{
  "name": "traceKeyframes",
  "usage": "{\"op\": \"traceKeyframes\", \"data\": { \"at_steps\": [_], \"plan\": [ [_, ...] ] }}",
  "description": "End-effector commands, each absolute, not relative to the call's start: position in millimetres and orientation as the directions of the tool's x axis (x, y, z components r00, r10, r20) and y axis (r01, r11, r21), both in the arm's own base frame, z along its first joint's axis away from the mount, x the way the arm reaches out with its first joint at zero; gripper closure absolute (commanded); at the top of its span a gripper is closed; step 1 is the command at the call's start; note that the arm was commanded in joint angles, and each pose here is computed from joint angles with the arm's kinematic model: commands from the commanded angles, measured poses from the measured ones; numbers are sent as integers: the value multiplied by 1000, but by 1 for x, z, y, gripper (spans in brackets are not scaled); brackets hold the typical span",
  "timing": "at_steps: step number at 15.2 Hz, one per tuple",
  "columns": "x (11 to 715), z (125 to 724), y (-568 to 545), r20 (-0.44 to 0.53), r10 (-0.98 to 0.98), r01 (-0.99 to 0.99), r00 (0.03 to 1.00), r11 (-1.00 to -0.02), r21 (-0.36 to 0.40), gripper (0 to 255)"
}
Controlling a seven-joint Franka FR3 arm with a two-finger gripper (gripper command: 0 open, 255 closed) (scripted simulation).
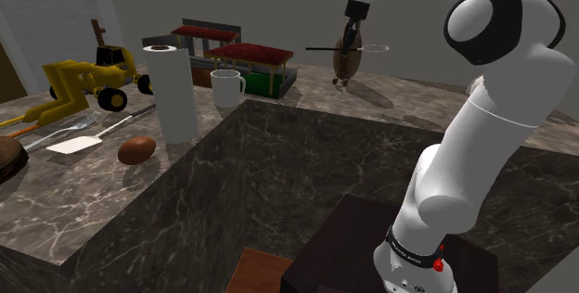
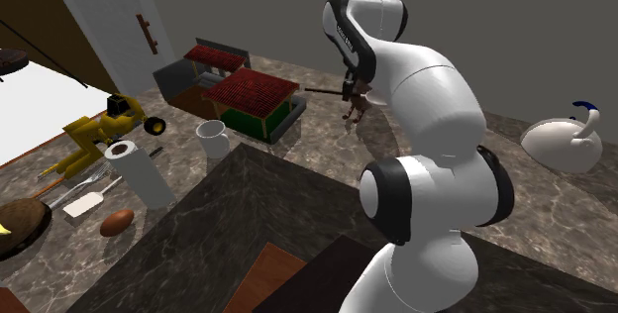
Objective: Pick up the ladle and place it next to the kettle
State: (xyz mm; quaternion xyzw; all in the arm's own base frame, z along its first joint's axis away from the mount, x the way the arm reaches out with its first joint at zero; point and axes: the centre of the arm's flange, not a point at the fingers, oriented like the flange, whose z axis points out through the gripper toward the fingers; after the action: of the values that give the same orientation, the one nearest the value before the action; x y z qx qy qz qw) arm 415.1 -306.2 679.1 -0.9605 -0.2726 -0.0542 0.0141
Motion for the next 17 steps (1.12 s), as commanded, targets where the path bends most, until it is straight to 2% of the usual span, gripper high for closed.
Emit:
{"op": "traceKeyframes", "data": {
  "at_steps": [1,17],
  "plan": [
    [415,691,-306,112,522,525,845,-851,2,255],
    [415,775,-306,112,522,525,845,-851,2,255]
  ]
}}
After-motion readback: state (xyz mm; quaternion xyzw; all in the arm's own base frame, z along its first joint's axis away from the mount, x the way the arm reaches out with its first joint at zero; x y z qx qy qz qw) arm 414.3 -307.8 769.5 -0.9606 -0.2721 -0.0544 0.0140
